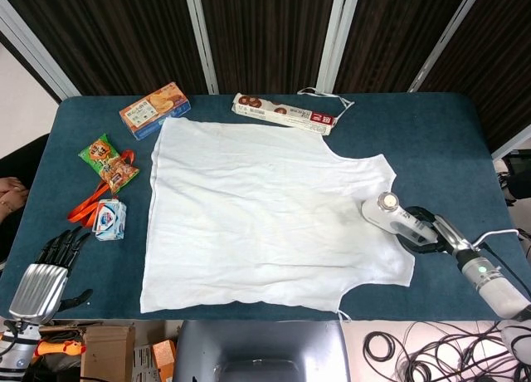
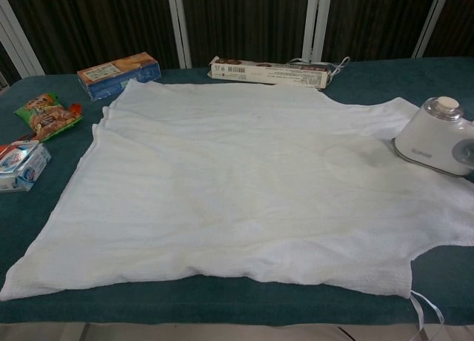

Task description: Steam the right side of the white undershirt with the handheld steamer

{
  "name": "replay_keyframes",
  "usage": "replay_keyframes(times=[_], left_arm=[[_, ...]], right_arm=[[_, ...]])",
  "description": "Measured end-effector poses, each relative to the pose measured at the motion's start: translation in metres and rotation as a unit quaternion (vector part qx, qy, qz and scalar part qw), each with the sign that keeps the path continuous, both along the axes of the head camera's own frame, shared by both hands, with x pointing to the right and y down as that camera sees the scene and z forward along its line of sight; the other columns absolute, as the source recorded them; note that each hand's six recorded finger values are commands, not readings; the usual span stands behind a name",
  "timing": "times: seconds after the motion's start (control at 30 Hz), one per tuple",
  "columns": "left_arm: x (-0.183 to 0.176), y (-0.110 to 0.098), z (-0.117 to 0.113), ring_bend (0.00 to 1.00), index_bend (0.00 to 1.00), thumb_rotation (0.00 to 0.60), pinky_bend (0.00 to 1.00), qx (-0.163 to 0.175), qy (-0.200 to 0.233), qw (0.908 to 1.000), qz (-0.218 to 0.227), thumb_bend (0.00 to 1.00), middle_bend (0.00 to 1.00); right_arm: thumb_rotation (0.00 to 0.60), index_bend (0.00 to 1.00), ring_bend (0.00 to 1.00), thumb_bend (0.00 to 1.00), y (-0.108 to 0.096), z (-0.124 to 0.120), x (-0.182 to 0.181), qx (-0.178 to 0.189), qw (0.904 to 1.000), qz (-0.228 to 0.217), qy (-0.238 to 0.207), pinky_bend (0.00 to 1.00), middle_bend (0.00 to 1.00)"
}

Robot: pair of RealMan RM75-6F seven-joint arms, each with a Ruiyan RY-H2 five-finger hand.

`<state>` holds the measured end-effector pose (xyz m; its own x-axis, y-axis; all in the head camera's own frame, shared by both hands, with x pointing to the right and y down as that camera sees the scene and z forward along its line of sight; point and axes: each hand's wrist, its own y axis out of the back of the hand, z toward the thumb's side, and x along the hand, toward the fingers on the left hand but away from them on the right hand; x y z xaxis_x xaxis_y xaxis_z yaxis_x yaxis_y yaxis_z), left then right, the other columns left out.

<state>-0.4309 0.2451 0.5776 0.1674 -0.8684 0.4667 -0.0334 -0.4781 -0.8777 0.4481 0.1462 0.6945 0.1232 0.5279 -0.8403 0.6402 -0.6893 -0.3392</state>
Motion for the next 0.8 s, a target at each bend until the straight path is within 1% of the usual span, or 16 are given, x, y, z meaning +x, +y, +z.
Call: replay_keyframes(times=[0.1, 0.17, 0.23, 0.37, 0.53, 0.6, 0.67, 0.8], left_arm=[[0.0002, -0.0004, 0.0004, 0.00, 0.00, 0.600, 0.13, 0.000, 0.000, 1.0000, 0.000, 0.01, 0.00], [0.0005, -0.0003, 0.0005, 0.00, 0.00, 0.600, 0.13, -0.001, 0.001, 1.0000, 0.001, 0.01, 0.00], [0.0006, -0.0002, 0.0001, 0.00, 0.00, 0.600, 0.13, 0.000, 0.002, 1.0000, 0.001, 0.01, 0.00], [0.0005, -0.0005, -0.0004, 0.00, 0.00, 0.600, 0.13, 0.001, 0.002, 1.0000, 0.001, 0.01, 0.00], [0.0008, -0.0007, -0.0001, 0.00, 0.00, 0.600, 0.13, 0.000, 0.003, 1.0000, 0.002, 0.01, 0.00], [0.0010, -0.0009, 0.0001, 0.00, 0.00, 0.600, 0.13, 0.000, 0.003, 1.0000, 0.002, 0.01, 0.00], [0.0013, -0.0010, 0.0002, 0.00, 0.00, 0.600, 0.13, 0.000, 0.003, 1.0000, 0.002, 0.01, 0.00], [0.0014, -0.0017, 0.0010, 0.00, 0.00, 0.600, 0.13, -0.001, 0.003, 1.0000, 0.003, 0.01, 0.00]], right_arm=[[0.600, 0.21, 0.20, 0.19, 0.0007, 0.0007, 0.0007, 0.000, 1.0000, 0.002, -0.003, 0.52, 0.20], [0.600, 0.24, 0.25, 0.19, 0.0005, 0.0007, 0.0013, 0.002, 1.0000, 0.006, -0.004, 0.56, 0.23], [0.600, 0.27, 0.28, 0.19, 0.0003, 0.0008, 0.0021, 0.002, 0.9999, 0.009, -0.003, 0.58, 0.25], [0.600, 0.28, 0.32, 0.19, -0.0004, 0.0001, 0.0032, 0.005, 0.9999, 0.013, 0.000, 0.63, 0.28], [0.600, 0.30, 0.34, 0.19, -0.0006, -0.0012, 0.0033, 0.003, 0.9999, 0.010, 0.006, 0.66, 0.29], [0.600, 0.32, 0.36, 0.19, -0.0010, -0.0015, 0.0036, 0.003, 0.9999, 0.011, 0.009, 0.68, 0.31], [0.600, 0.37, 0.41, 0.19, -0.0008, -0.0010, 0.0043, 0.002, 0.9998, 0.011, 0.013, 0.71, 0.36], [0.600, 0.43, 0.48, 0.19, 0.0017, 0.0014, 0.0063, -0.006, 0.9996, 0.011, 0.024, 0.77, 0.42]])
